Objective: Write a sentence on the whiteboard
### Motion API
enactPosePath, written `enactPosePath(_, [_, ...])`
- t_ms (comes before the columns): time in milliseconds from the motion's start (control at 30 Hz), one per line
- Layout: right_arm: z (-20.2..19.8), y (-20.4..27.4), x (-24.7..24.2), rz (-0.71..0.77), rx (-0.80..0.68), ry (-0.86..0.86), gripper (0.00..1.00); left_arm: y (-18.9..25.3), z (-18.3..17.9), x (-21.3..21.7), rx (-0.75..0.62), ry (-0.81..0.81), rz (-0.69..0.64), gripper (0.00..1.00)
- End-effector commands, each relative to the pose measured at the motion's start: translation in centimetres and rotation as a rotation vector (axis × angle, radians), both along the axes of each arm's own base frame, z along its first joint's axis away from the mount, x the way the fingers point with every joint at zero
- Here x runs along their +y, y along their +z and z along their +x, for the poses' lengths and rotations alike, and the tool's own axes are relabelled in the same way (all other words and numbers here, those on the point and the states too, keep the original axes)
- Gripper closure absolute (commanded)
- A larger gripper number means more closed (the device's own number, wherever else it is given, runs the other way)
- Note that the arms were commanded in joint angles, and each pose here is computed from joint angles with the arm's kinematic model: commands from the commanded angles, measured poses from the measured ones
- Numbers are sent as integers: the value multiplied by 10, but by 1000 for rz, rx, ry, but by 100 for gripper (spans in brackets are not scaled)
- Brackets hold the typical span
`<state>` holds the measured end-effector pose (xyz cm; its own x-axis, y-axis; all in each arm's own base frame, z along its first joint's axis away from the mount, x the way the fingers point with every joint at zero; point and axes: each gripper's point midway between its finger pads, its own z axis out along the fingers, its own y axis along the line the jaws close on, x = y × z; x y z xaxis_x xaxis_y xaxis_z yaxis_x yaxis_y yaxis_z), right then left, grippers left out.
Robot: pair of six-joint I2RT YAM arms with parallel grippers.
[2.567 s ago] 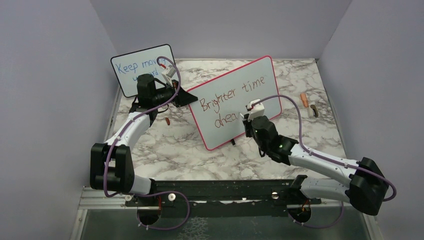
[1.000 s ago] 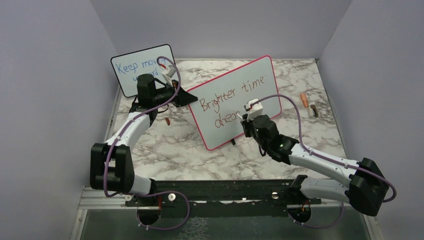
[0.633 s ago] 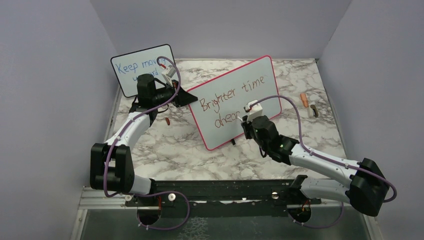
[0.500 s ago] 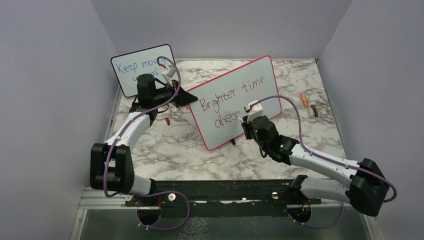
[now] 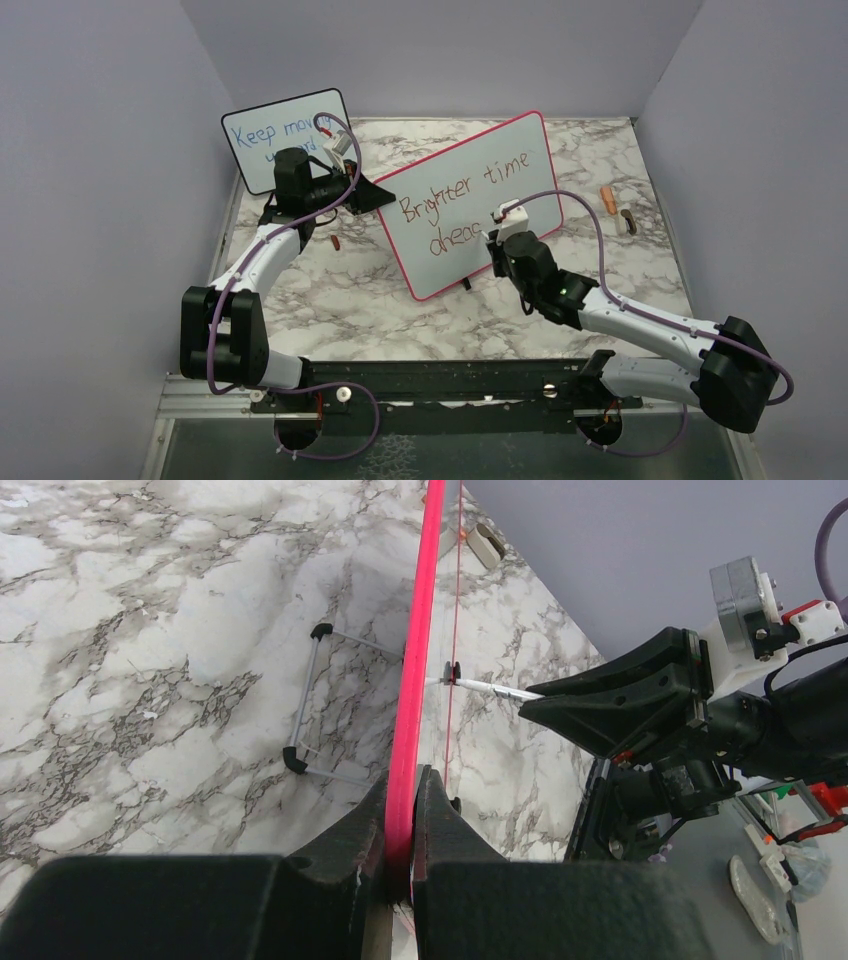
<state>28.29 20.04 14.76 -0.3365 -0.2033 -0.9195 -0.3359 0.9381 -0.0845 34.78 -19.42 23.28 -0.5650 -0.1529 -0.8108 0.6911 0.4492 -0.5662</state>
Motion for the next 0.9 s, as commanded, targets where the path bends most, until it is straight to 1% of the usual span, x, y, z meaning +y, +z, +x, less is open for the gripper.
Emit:
enactPosePath(0, [8,10,-4,19,-45,-43,99,-40,13,12,54,90,104,100])
enactPosePath(267, [11,37,8,89,-101,-5,99,-40,13,12,56,91,105,100])
enactPosePath(533, [21,53,11,92,-153,-21,99,-39,13,12,52,91,106,100])
enactPosePath(867, [32,57,16,78,-166,-24,99,-39,13,12,51,89,105,100])
